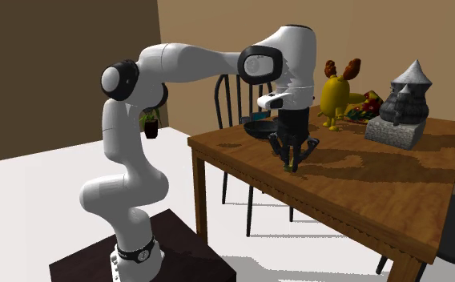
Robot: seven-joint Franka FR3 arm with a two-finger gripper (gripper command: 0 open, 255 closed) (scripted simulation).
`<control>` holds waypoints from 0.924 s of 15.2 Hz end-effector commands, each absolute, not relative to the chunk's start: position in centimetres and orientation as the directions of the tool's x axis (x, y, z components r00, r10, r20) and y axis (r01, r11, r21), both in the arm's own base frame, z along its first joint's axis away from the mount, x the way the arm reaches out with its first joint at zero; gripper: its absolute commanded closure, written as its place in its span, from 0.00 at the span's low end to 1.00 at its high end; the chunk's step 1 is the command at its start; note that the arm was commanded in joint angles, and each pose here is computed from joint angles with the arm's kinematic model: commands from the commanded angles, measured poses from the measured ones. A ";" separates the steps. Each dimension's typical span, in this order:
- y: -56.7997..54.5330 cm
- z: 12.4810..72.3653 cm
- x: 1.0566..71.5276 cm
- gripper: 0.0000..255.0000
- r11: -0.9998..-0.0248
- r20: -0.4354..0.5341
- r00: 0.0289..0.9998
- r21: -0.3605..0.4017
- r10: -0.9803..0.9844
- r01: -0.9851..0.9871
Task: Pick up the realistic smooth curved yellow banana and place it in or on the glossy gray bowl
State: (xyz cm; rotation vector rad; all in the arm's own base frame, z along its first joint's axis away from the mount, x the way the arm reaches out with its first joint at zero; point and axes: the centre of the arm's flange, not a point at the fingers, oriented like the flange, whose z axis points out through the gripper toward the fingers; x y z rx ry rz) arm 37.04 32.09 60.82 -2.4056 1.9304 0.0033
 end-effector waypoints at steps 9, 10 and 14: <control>32.1 63.5 37.0 1.00 -0.216 -0.037 0.217 -0.043 -0.975 -0.976; 32.1 64.0 37.0 1.00 -0.216 -0.037 0.217 -0.043 -0.975 -0.976; 32.1 66.1 37.0 1.00 -0.216 -0.037 0.217 -0.043 -0.975 -0.976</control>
